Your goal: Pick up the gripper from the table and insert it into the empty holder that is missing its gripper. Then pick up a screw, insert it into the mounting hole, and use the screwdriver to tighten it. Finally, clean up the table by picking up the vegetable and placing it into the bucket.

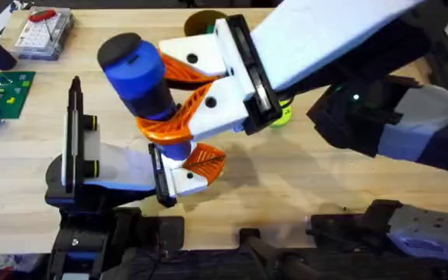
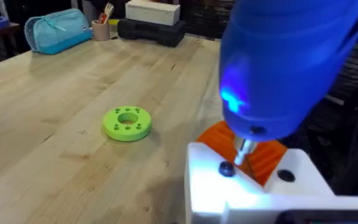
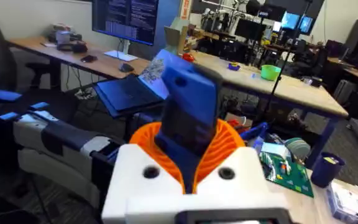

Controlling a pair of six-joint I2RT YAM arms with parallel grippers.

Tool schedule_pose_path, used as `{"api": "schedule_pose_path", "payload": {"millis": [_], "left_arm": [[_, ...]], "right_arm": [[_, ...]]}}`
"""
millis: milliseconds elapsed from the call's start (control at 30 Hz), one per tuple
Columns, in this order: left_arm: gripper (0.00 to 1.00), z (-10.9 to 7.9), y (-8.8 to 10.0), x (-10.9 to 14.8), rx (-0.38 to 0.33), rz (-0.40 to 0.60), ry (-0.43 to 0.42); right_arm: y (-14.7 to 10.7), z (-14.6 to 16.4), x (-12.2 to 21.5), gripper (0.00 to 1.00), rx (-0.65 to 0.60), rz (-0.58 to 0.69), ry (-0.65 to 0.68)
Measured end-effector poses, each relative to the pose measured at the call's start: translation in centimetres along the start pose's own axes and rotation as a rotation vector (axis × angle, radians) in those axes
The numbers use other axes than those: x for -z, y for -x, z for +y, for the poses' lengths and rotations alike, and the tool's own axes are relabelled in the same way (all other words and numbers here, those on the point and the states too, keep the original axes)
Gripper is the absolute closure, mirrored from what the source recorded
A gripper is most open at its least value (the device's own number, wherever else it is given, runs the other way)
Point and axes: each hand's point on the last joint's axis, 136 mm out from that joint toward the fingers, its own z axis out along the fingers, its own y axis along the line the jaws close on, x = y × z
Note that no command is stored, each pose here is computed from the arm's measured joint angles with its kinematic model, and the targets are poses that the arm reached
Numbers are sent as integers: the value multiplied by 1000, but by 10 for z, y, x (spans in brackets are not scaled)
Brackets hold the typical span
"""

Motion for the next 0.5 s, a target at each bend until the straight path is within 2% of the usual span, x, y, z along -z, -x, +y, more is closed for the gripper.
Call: {"api": "schedule_pose_path", "payload": {"millis": [500], "left_arm": [[986,0,0,0,0,0,0]], "right_arm": [[0,-3,2,953,2,2,-9]]}}
